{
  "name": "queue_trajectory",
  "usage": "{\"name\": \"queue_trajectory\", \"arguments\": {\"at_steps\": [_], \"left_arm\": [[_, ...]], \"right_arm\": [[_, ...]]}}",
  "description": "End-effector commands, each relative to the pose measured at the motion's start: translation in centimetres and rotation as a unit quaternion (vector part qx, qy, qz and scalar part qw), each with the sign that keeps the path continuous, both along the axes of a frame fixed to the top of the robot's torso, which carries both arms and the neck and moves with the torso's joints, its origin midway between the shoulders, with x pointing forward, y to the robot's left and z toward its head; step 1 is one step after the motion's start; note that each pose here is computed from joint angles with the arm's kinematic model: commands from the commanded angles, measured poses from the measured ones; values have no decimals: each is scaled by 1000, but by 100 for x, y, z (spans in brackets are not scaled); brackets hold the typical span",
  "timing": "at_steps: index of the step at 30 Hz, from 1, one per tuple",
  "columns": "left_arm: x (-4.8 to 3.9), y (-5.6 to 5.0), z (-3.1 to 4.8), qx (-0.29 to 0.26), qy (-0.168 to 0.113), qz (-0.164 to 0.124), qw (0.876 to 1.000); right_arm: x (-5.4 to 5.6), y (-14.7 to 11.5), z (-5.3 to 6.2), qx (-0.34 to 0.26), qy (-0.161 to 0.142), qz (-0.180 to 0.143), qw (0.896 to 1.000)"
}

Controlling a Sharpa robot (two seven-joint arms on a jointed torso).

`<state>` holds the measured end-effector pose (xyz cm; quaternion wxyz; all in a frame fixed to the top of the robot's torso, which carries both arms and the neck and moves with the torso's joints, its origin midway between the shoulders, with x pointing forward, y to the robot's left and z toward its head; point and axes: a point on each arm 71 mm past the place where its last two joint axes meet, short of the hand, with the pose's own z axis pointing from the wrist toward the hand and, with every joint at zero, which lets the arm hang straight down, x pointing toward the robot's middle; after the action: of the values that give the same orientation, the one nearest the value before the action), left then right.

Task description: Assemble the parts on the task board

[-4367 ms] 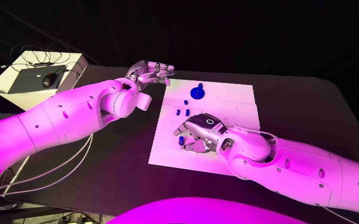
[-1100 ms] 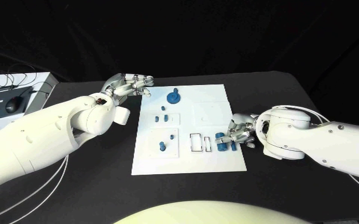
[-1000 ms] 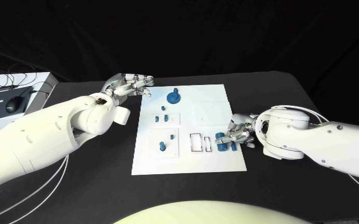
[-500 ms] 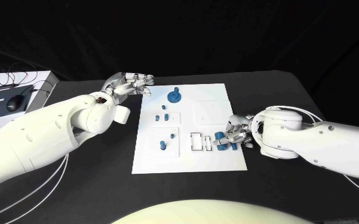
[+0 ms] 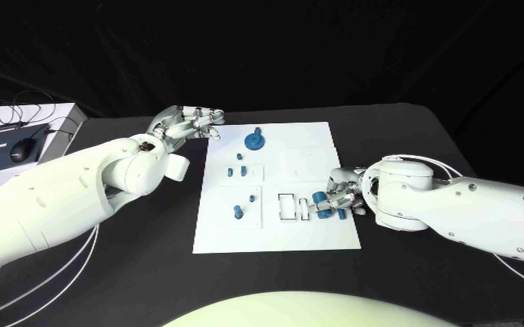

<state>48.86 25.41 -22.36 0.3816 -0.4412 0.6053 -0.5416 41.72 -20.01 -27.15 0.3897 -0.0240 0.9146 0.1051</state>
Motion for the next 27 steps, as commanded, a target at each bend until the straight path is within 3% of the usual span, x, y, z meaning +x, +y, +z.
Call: {"name": "queue_trajectory", "arguments": {"at_steps": [1,14,27], "left_arm": [[-10,-23,6,-6,1,-9,1000],[-15,-16,3,-5,5,-11,1000],[-19,-16,-4,-4,11,-15,1000]], "right_arm": [[-23,-8,-76,-24,7,11,1000],[-23,4,-100,-25,9,13,1000],[-66,24,-50,60,39,-44,996]]}}
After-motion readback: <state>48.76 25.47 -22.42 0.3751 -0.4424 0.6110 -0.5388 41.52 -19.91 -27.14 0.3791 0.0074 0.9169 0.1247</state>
